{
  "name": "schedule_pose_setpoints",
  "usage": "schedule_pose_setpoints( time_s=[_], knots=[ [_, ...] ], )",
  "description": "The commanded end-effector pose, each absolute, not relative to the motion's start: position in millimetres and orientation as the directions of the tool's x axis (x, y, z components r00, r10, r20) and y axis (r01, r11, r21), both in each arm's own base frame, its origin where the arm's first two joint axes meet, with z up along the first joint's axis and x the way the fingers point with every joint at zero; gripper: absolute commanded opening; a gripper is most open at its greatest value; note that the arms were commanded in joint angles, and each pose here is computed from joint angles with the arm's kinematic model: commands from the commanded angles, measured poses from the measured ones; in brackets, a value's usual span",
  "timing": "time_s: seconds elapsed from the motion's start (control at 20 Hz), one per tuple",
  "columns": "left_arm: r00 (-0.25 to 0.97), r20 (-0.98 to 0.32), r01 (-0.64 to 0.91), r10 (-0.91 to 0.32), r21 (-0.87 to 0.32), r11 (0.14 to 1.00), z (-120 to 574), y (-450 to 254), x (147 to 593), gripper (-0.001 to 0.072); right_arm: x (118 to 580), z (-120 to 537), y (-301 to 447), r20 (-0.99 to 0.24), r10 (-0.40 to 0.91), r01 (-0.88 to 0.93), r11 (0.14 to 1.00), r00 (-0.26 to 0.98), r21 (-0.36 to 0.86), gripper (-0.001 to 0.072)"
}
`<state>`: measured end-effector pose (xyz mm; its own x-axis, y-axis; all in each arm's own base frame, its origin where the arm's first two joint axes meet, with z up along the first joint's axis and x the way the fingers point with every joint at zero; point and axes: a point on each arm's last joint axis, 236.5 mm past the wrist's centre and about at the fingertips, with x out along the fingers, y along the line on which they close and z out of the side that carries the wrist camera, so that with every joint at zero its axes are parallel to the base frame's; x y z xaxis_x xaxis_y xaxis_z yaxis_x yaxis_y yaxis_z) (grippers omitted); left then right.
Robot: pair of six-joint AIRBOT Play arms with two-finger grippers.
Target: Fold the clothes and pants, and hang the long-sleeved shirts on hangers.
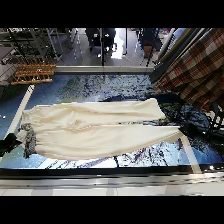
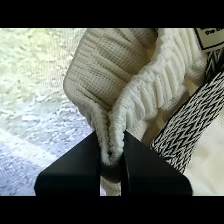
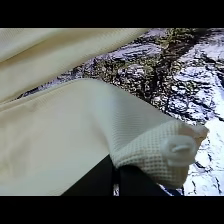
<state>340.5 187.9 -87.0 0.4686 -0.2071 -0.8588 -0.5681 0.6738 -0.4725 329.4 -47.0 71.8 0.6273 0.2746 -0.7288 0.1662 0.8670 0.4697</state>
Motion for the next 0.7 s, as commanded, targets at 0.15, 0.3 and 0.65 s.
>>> schedule_pose_setpoints(
  time_s=[0.15,0.3,0.65],
  knots=[
    [0.482,-0.838,-0.5,-0.257,-0.504,0.704,-62,174,342,0.0023,319,70,-36,-0.744,0.319,0.147,0.862,0.587,0.485,0.0029],
    [0.531,-0.775,-0.438,-0.342,-0.596,0.673,2,180,333,0.002,319,84,-34,-0.735,0.318,0.136,0.864,0.598,0.485,0.0028],
    [0.785,-0.606,-0.394,-0.133,-0.653,0.646,125,248,388,0.002,396,76,-63,-0.715,0.199,0.217,0.869,0.67,0.445,0.0027]
  ],
)
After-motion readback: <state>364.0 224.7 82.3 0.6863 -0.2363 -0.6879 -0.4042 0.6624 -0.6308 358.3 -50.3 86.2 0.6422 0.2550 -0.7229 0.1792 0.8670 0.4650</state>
